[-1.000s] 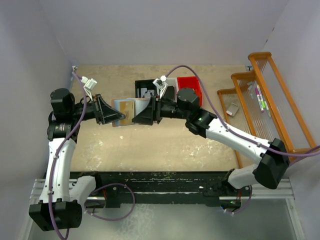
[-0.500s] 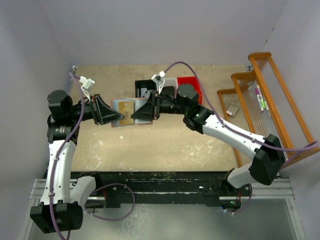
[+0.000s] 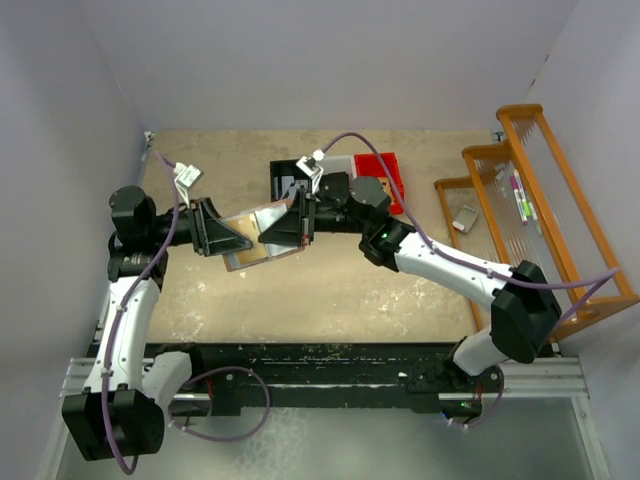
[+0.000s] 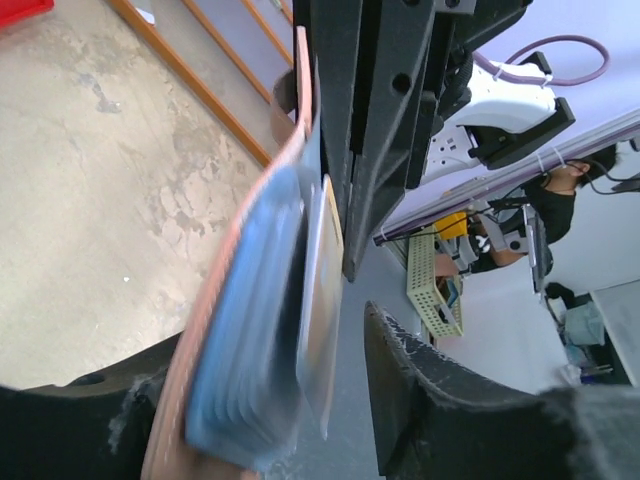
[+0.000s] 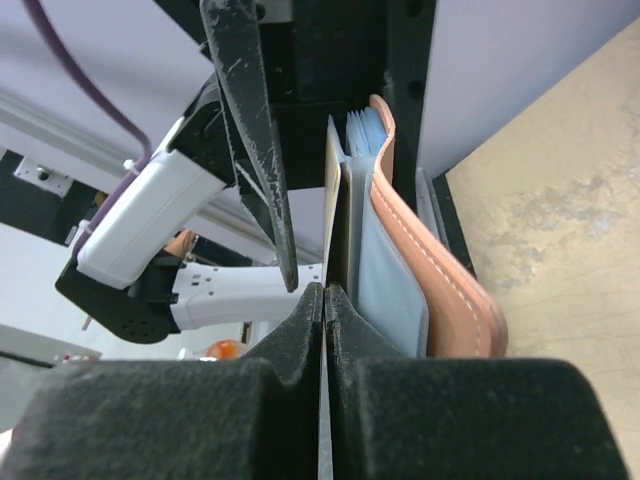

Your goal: Take the credit cards out of the card holder

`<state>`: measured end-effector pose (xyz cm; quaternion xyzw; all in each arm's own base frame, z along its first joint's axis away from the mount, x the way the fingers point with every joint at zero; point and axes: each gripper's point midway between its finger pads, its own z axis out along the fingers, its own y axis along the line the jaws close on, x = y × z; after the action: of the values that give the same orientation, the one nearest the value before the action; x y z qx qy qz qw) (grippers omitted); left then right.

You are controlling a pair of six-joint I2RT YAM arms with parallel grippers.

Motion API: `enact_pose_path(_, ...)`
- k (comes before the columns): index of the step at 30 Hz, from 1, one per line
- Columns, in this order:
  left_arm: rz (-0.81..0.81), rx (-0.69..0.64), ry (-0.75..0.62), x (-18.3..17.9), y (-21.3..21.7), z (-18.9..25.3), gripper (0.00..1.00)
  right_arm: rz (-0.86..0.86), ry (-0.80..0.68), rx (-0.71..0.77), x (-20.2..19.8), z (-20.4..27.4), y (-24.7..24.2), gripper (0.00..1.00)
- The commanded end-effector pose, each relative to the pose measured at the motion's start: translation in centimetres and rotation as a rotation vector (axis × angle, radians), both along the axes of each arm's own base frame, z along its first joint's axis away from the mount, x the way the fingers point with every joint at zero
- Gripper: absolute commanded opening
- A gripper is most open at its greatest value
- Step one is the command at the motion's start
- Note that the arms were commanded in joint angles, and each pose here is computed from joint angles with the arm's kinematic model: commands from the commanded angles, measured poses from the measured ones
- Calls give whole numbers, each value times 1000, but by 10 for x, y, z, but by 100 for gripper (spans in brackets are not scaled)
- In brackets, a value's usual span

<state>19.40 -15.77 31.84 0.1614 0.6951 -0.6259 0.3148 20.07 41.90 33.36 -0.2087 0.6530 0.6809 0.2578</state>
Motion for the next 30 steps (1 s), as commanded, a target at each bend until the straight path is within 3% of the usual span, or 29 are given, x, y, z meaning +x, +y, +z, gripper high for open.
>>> enact_pose_path(1, -68, -8, -43, -10, -1, 9, 57, 37, -80, 134, -14, 36, -1, 0)
enact_pose_path(11, -153, -6, -77, -29, -1, 20, 47, 3, -59, 93, -14, 24, -5, 0)
enact_pose_path(17, -202, -24, -113, -35, -1, 24, 42, -134, -73, 66, 2, 23, -15, 0)
enact_pose_path(21, -244, -116, -188, -41, -1, 36, 40, -201, -79, 49, 9, 21, -25, 0)
enact_pose_path(24, -162, -206, -174, -33, -2, 44, 27, -207, -85, 46, 8, 21, -29, 0)
enact_pose_path(27, -130, -149, -165, -20, 2, 40, 18, -196, -89, 37, 7, 18, -27, 0)
enact_pose_path(30, -101, -139, -164, -19, 3, 37, 14, -185, -106, 69, 8, 25, -23, 0)
